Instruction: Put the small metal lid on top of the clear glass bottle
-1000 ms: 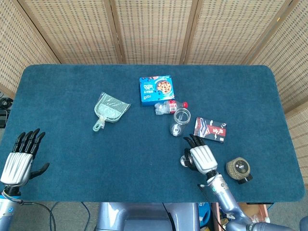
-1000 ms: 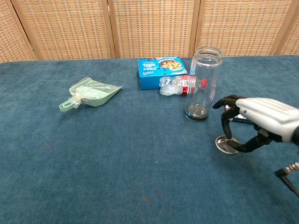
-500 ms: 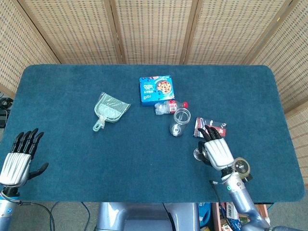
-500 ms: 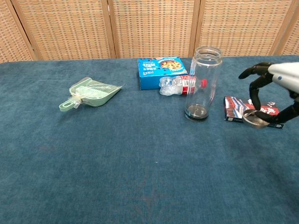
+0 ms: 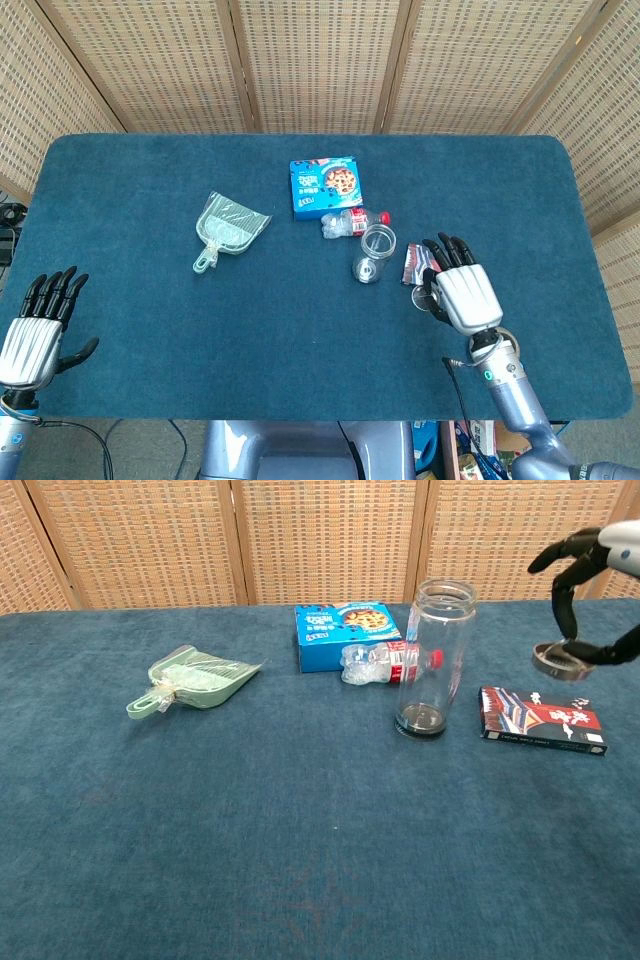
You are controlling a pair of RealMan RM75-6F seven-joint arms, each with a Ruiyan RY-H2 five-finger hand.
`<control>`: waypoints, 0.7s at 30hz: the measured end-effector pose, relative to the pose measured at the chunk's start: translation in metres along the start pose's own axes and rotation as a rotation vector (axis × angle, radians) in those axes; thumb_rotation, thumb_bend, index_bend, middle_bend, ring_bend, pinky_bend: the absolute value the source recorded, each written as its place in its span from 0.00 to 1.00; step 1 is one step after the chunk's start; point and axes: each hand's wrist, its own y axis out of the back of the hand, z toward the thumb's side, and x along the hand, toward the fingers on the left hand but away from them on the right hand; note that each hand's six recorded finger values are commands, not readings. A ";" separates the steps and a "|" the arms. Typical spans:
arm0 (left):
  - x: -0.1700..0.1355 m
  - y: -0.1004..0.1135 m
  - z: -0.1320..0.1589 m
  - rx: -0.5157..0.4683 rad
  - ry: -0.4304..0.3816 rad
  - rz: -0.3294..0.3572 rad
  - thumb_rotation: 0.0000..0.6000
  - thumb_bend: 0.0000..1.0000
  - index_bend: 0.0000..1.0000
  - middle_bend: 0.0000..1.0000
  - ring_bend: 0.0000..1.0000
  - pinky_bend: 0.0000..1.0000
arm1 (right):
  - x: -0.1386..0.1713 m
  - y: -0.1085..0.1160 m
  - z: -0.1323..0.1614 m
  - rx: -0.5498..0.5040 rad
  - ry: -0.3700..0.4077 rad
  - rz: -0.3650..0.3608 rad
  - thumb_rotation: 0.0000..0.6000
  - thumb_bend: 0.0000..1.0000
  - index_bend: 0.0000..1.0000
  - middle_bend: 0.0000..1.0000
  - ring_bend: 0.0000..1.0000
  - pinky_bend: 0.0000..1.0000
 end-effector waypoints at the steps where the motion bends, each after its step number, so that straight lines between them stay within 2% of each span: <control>1: 0.000 0.000 0.000 0.000 0.000 0.002 1.00 0.24 0.00 0.00 0.00 0.00 | -0.002 0.004 -0.001 0.005 -0.002 -0.005 1.00 0.54 0.66 0.21 0.00 0.15; 9: 0.002 0.000 -0.003 0.000 0.011 -0.001 1.00 0.24 0.00 0.00 0.00 0.00 | -0.022 0.037 -0.003 0.032 -0.020 -0.039 1.00 0.54 0.66 0.21 0.00 0.15; 21: 0.007 -0.002 -0.011 -0.007 0.036 -0.007 1.00 0.24 0.00 0.00 0.00 0.00 | -0.054 0.059 0.013 0.065 -0.001 -0.054 1.00 0.54 0.66 0.21 0.00 0.15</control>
